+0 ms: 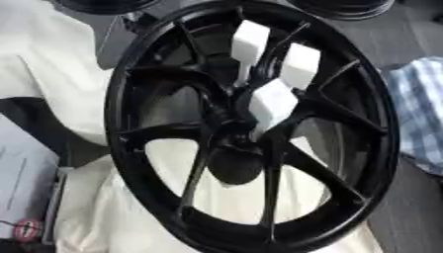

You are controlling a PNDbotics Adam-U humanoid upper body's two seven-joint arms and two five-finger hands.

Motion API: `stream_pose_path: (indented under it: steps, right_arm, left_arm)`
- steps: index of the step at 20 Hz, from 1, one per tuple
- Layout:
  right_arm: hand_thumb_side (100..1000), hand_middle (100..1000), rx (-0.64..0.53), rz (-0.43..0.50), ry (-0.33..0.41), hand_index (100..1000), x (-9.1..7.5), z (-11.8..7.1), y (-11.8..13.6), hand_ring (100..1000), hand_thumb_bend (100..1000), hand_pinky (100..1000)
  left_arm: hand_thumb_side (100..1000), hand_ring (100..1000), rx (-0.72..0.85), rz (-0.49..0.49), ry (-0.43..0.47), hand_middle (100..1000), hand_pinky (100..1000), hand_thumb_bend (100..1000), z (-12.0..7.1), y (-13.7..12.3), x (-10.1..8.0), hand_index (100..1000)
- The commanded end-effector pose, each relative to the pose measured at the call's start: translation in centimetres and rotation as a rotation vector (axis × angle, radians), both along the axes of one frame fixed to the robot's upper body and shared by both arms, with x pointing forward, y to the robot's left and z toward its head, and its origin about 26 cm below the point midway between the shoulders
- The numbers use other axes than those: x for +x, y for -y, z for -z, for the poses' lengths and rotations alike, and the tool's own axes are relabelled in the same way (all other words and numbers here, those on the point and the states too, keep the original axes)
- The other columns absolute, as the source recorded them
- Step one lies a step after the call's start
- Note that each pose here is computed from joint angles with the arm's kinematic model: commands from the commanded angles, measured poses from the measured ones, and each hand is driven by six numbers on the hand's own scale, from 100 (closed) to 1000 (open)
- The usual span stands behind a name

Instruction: Pull the pin out of the wheel hub.

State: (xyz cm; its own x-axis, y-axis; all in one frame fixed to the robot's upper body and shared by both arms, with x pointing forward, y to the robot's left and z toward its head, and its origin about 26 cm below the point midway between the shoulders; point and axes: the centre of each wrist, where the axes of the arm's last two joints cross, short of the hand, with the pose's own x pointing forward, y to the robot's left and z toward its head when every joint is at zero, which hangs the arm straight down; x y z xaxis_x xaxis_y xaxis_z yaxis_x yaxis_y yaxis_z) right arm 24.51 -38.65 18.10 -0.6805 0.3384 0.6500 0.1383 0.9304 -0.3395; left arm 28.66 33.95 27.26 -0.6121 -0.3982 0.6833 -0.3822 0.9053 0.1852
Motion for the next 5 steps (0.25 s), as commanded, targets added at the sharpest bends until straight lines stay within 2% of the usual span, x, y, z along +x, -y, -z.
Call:
stream_pose_path:
  steps: [1,5]
  right_arm:
    - [505,650,-0.005,-0.005,0.027,761,0.0,-0.91,0.17,846,100,924]
    - [508,650,0.003,-0.012,0.035,760,0.07,-1.05,0.13,846,100,924]
  left_arm:
    - [771,666,-0.091,0.061,0.094,609,801,100,-0.12,0.48,0.03,769]
    - [778,671,-0.189,0.113,0.119,612,804,100,0.86,1.34,0.4,775]
